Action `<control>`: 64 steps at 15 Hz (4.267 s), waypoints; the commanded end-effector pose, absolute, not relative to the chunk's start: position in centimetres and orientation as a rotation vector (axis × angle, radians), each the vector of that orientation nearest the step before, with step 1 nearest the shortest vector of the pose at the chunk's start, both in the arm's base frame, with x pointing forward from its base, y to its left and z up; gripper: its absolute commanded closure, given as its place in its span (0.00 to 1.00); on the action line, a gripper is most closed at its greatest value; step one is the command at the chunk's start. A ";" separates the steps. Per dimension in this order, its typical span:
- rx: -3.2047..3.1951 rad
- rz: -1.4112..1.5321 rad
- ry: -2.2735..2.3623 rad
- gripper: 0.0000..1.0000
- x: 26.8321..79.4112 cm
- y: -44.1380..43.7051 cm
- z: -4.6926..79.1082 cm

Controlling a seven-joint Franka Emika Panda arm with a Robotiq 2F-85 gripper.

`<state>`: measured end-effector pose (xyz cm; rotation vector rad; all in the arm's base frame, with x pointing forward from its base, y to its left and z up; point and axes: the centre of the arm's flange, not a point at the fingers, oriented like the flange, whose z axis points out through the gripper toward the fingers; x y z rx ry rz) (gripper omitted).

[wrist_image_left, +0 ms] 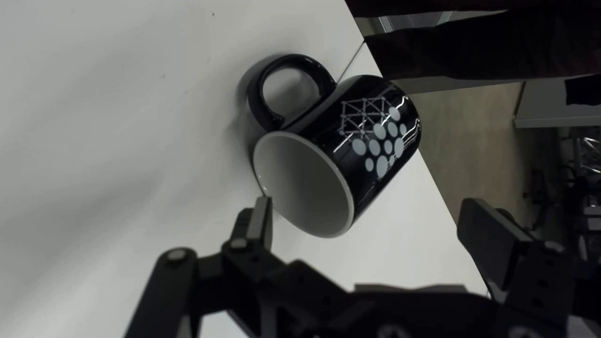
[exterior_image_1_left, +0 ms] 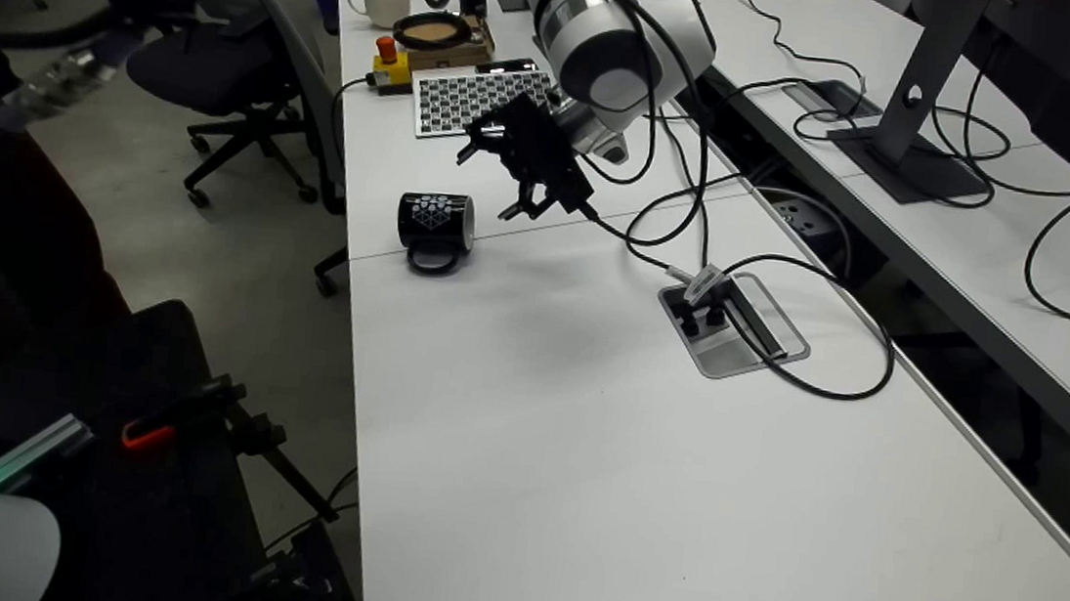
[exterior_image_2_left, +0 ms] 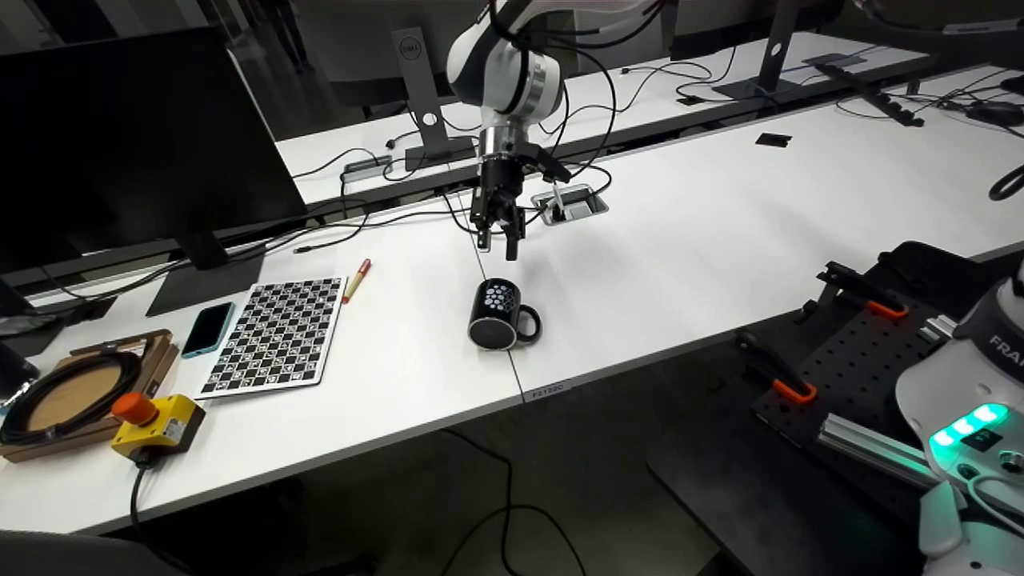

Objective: Pick the cup and put it upright on the table

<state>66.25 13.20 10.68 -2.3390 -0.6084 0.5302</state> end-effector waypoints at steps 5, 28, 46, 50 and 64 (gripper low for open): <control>-2.265 0.630 -0.622 0.00 68.3 14.2 9.2; -2.183 0.718 -0.569 0.00 68.2 15.4 7.3; -2.105 0.806 -0.571 0.00 66.7 17.2 6.1; -2.090 0.817 -0.574 0.00 66.5 17.5 6.0; -2.078 0.820 -0.565 0.69 66.6 17.5 5.8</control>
